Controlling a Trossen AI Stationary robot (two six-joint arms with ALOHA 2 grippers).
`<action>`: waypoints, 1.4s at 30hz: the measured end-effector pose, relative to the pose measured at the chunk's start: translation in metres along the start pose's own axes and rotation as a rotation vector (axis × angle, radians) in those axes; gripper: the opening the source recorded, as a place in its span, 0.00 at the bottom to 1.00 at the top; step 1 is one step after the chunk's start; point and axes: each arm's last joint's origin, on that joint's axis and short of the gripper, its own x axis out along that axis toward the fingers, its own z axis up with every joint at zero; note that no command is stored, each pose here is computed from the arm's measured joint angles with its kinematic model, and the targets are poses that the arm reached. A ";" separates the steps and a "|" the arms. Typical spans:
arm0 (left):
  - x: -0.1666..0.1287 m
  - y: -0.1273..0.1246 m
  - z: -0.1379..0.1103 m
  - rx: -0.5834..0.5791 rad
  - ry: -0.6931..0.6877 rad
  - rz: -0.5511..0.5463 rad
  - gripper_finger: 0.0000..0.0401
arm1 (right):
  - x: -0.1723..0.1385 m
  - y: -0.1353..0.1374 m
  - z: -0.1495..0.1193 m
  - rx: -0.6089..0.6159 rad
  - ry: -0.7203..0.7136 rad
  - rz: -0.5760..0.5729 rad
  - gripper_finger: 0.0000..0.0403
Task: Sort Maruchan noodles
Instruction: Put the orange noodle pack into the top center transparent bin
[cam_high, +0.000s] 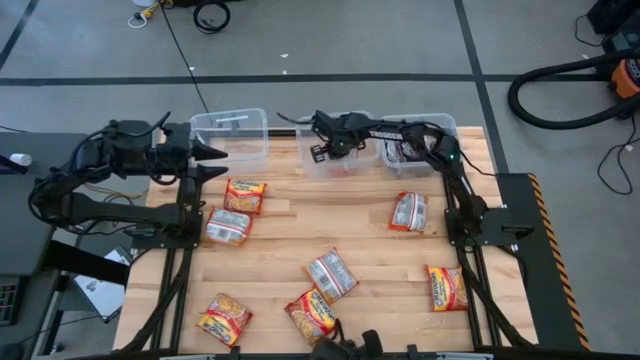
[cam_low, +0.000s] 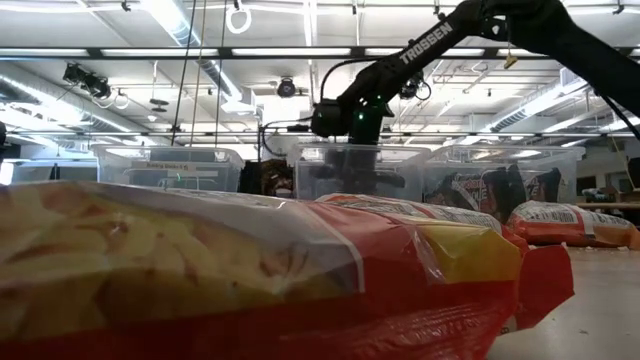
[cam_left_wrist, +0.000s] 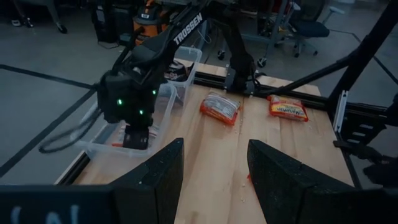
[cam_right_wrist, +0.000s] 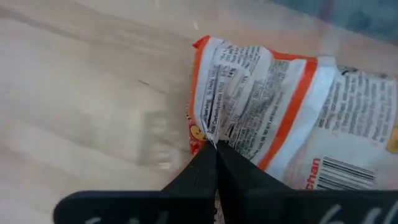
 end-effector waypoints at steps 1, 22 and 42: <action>-0.002 0.000 0.000 0.000 -0.005 -0.001 0.45 | -0.007 0.000 0.003 0.006 -0.019 0.030 0.02; -0.022 0.001 -0.002 -0.073 -0.065 -0.011 0.45 | -0.038 0.011 0.031 -0.022 -0.087 0.461 0.01; -0.022 0.001 -0.001 -0.090 -0.077 -0.012 0.45 | -0.072 0.022 0.017 -0.091 -0.246 0.310 0.27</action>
